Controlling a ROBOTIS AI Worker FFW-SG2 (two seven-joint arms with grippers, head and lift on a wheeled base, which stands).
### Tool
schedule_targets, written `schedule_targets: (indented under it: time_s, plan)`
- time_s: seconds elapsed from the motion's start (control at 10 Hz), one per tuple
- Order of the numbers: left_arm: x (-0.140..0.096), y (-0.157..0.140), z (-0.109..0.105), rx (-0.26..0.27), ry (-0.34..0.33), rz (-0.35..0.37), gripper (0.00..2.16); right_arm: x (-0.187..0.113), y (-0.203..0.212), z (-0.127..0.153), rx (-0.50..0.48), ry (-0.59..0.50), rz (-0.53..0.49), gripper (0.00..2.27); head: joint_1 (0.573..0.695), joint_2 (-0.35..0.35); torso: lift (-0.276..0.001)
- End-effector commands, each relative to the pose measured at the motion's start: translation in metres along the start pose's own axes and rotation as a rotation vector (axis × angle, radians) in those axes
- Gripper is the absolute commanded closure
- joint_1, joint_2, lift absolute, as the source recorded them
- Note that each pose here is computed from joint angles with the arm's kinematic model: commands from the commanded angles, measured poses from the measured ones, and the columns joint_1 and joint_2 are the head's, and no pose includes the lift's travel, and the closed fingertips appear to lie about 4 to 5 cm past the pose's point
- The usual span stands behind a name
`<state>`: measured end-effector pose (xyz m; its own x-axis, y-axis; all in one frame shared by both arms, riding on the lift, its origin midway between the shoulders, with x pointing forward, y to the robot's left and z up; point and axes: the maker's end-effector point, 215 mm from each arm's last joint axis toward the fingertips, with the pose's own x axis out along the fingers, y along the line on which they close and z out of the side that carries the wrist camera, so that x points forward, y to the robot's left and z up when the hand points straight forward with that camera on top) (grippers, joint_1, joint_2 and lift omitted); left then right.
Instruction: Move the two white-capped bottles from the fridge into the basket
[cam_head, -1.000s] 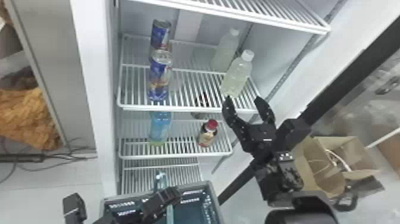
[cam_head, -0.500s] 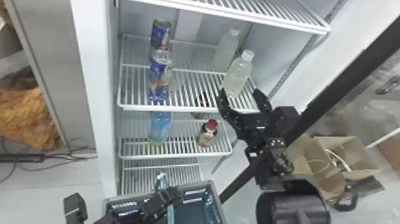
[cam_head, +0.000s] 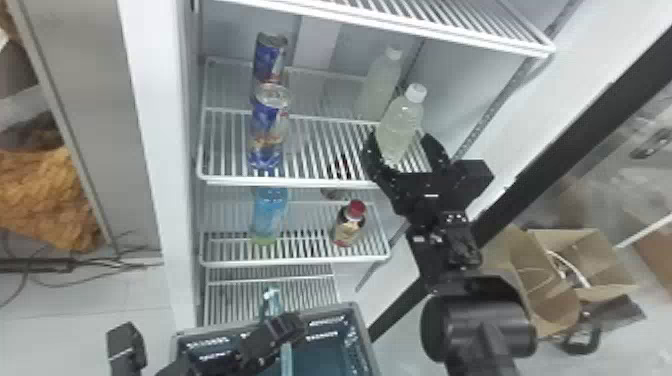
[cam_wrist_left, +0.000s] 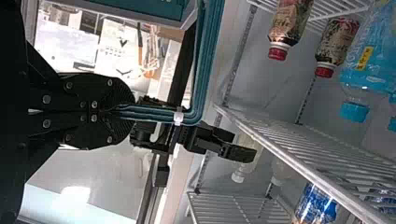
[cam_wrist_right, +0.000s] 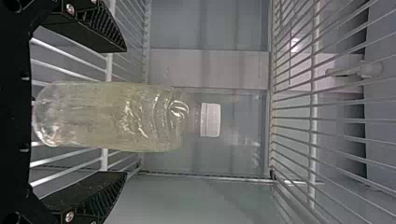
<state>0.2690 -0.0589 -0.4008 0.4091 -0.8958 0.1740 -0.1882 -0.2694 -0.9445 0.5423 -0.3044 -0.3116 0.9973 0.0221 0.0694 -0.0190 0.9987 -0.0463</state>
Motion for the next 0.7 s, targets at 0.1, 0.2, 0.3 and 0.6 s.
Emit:
schedule_targets:
  time_s: [0.1, 0.2, 0.3, 0.6]
  plan:
    - [0.002, -0.001, 0.001, 0.004, 0.001, -0.001, 1.16, 0.019, 0.005, 0.000, -0.002, -0.004, 0.015, 0.10, 0.695, -0.350, 0.000]
    - [0.002, -0.001, 0.000, 0.003, 0.003, -0.001, 1.16, 0.025, 0.005, 0.002, -0.001, -0.009, 0.014, 0.11, 0.695, -0.350, 0.000]
    - [0.003, -0.002, 0.001, 0.005, 0.004, -0.002, 1.16, 0.028, 0.005, 0.003, 0.004, -0.012, 0.014, 0.16, 0.695, -0.350, 0.000]
    - [0.002, -0.001, 0.001, 0.003, 0.000, -0.002, 1.16, 0.027, 0.006, 0.000, 0.003, -0.006, 0.009, 0.90, 0.695, -0.350, 0.000]
